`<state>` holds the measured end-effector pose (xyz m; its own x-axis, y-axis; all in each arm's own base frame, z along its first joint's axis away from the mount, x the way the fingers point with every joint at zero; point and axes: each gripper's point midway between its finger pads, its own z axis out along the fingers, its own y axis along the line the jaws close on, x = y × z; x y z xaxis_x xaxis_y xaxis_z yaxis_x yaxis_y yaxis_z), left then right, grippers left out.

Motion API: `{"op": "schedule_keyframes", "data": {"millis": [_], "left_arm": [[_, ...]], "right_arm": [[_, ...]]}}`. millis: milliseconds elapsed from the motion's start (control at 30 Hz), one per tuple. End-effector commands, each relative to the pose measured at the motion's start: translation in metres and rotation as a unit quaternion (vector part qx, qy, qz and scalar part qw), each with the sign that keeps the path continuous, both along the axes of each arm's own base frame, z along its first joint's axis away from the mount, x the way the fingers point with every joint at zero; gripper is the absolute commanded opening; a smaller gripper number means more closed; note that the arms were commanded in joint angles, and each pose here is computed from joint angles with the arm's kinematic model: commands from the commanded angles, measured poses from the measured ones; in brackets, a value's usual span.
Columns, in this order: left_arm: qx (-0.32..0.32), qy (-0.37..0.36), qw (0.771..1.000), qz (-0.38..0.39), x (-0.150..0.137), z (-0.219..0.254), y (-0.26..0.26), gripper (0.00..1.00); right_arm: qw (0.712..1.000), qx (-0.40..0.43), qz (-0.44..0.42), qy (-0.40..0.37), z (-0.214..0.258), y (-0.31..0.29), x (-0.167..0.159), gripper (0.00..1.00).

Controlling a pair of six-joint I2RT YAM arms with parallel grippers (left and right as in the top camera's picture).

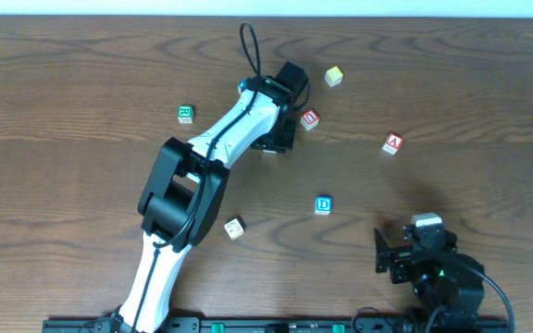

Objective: Spell out Ai2
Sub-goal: 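Carry the red I block forward and set it down mid-table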

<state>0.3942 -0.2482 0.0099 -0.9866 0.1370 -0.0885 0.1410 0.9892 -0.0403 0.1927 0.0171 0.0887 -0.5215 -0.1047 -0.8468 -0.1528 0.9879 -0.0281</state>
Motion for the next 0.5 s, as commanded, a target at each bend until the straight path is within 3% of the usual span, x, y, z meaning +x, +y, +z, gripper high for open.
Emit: {"op": "schedule_keyframes", "data": {"millis": [0, 167, 333, 467], "left_arm": [[-0.002, 0.031, 0.999, 0.017, -0.01, -0.012, 0.001, 0.06], [-0.016, 0.025, 0.999, 0.016, -0.005, -0.007, -0.006, 0.07], [-0.025, 0.018, 0.999, 0.015, -0.002, -0.006, -0.01, 0.24], [-0.037, 0.01, 0.999, 0.014, 0.003, -0.006, -0.015, 0.3]], "right_arm": [[1.0, 0.008, 0.005, 0.002, -0.002, 0.004, -0.001, 0.99], [1.0, 0.008, 0.005, 0.002, -0.002, 0.004, -0.001, 0.99], [1.0, 0.008, 0.005, 0.002, -0.002, 0.004, -0.001, 0.99], [1.0, 0.008, 0.005, 0.002, -0.002, 0.004, -0.001, 0.99]]}}
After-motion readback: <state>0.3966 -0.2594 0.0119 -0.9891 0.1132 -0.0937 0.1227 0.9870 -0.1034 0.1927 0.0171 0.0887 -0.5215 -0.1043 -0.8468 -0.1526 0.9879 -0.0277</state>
